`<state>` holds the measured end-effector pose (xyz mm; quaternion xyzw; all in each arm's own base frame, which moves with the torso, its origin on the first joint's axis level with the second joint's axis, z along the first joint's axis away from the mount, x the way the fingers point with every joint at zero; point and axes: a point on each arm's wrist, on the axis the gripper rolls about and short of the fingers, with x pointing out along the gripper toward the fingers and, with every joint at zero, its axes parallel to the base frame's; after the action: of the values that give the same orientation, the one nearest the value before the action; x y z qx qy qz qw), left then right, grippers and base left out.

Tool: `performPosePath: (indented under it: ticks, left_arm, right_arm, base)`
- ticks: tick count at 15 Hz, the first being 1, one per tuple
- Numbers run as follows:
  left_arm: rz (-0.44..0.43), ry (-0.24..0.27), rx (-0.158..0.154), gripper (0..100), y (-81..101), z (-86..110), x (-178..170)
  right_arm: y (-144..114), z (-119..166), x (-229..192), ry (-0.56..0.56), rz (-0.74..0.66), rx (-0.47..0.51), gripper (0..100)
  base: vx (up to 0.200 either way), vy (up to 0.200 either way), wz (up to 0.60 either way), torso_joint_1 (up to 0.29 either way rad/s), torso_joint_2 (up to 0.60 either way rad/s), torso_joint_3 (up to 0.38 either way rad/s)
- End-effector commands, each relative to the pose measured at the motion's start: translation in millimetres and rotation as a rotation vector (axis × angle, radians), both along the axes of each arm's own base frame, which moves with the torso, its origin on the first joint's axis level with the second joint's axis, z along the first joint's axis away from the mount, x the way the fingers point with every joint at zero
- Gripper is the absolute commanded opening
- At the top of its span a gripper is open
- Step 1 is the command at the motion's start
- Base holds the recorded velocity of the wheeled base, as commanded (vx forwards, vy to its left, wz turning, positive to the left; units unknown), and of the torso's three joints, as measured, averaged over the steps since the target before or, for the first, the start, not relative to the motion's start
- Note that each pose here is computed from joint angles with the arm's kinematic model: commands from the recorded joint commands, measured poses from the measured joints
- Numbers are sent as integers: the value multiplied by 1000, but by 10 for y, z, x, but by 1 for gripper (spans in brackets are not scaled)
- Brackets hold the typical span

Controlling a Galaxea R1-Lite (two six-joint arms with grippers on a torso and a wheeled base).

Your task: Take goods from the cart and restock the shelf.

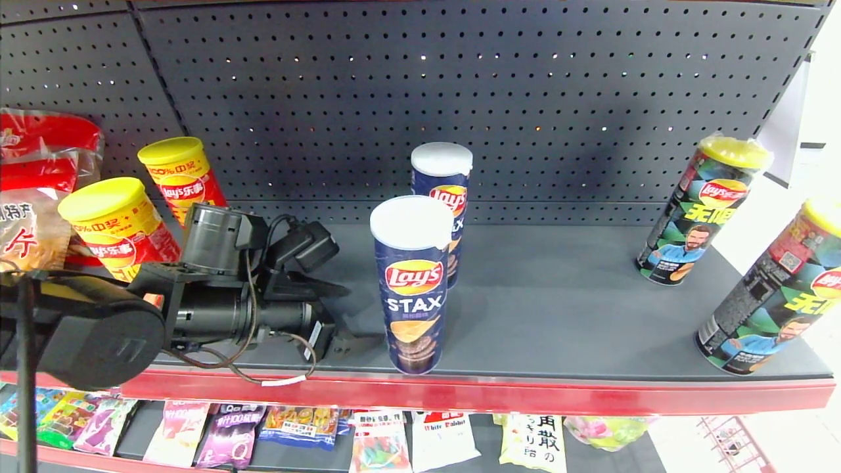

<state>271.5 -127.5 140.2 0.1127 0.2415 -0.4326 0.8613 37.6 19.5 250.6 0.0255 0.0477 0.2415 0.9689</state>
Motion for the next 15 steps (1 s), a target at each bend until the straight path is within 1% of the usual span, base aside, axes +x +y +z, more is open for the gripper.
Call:
performPosePath:
  ticks: [1,15]
  left_arm:
    - [0,2,1,100,-19,-19,44]
    - [-14,-14,-6,100,-116,1,158]
  right_arm:
    - [7,-3,13,5,1,-3,100]
    - [7,-3,13,5,1,-3,100]
  base:
    - [0,0,0,0,0,0]
    - [0,0,0,0,0,0]
